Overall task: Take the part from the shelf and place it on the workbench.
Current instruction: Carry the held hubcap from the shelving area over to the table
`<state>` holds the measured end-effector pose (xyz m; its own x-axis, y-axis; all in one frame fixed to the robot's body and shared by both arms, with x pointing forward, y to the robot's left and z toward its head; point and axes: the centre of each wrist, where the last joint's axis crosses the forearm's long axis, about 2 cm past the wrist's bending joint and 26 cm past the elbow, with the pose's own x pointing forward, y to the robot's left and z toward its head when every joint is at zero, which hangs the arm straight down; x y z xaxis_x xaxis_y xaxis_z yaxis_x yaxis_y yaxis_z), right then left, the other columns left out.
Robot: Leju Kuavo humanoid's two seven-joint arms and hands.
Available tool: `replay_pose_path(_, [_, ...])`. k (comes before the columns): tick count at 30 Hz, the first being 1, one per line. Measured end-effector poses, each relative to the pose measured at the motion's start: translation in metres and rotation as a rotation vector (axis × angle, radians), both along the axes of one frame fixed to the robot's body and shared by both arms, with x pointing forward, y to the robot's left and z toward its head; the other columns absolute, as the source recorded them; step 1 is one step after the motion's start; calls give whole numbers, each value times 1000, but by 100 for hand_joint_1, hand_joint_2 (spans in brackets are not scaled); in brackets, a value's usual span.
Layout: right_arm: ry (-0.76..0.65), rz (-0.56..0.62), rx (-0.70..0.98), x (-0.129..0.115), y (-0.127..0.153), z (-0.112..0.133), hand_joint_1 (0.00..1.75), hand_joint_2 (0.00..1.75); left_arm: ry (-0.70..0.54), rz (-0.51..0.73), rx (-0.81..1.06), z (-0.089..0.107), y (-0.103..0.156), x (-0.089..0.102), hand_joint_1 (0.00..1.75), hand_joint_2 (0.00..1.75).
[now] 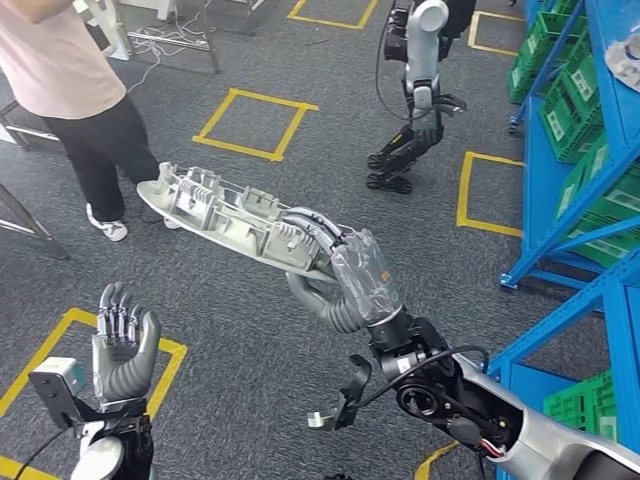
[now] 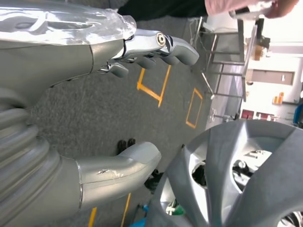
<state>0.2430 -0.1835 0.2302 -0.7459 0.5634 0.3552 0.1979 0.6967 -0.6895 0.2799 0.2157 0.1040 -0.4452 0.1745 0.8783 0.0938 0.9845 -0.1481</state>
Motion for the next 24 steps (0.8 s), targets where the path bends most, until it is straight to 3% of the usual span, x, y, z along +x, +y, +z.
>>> replay_pose_path(16, [-3, 28, -3, 5, -1, -6, 175, 175, 55, 53, 3, -15, 8, -12, 0, 175])
replay_pose_path(24, [-10, 40, -6, 8, 1, -8, 175, 175, 52, 48, 8, -13, 9, -10, 0, 175])
